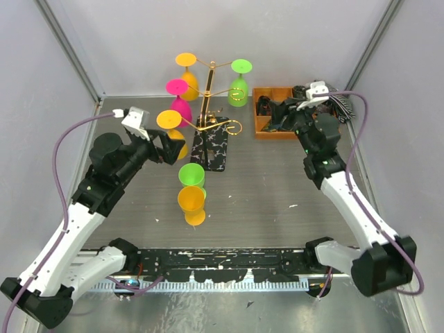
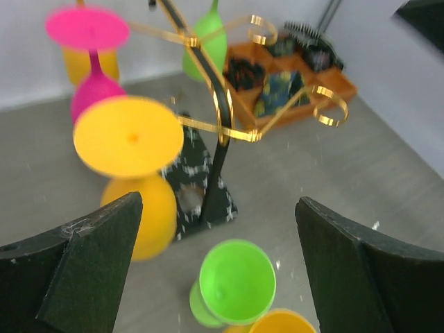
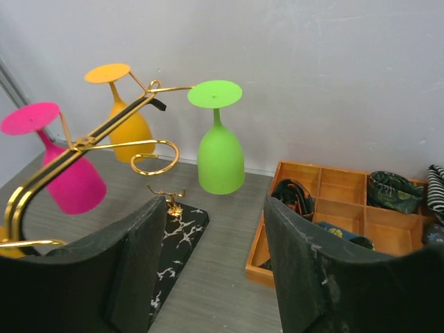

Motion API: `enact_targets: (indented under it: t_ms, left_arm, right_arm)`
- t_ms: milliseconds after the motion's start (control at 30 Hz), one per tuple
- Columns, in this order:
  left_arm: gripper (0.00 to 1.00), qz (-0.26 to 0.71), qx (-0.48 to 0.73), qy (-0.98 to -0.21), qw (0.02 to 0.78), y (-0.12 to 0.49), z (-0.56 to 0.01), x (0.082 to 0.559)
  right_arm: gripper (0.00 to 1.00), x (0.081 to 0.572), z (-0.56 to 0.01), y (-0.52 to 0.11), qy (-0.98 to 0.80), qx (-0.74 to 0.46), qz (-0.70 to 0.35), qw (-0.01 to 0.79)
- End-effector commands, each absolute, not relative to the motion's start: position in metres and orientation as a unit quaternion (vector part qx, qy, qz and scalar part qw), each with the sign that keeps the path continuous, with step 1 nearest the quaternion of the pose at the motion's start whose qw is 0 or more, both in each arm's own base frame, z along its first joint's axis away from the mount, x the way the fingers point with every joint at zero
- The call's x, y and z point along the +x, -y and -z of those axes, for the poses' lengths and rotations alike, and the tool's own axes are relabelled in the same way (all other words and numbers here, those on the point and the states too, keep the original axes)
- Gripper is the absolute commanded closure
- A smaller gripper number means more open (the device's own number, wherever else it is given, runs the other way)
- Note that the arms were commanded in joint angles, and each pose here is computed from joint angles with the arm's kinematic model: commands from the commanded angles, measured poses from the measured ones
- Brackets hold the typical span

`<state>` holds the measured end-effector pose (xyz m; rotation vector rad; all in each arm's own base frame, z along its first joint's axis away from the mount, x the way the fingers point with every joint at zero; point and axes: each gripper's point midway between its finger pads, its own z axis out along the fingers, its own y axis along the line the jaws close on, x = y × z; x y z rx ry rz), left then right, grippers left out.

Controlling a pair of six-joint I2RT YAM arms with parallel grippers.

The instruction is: Place the wine glass upside down on the wine glass rack

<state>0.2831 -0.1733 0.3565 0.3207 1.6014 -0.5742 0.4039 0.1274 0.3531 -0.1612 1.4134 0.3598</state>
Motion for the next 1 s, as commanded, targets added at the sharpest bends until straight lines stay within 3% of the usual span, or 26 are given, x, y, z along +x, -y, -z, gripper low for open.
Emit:
enact_targets:
  t_ms: [0, 300, 833, 900, 967]
  left_arm:
    - [0.02, 0.244, 0.126, -0.787, 0.553, 0.164, -0.298, 0.259]
    - [0.02, 0.195, 0.102, -0.844, 0.49, 0.16, -0.237, 0.259]
    - [0.02, 0.035, 0.102, -0.877, 0.468, 0.166, -0.172, 0.291]
    - [0.13, 0.032, 0.105, -0.88, 0.463, 0.168, -0.168, 0.292]
    - [0.32, 0.031, 0.106, -0.881, 0.46, 0.169, -0.167, 0.293]
  right_arm:
    - [0.34, 0.368, -0.368, -0.11, -0.696, -0.031, -0.161, 0.699]
    - [0.23, 0.329, -0.351, -0.089, -0.745, 0.03, -0.154, 0.648]
    - [0.2, 0.282, -0.374, -0.044, -0.738, 0.069, -0.081, 0.667]
    - [0.2, 0.281, -0.372, -0.043, -0.739, 0.07, -0.077, 0.665]
    - [0.2, 0.28, -0.37, -0.042, -0.74, 0.069, -0.074, 0.665]
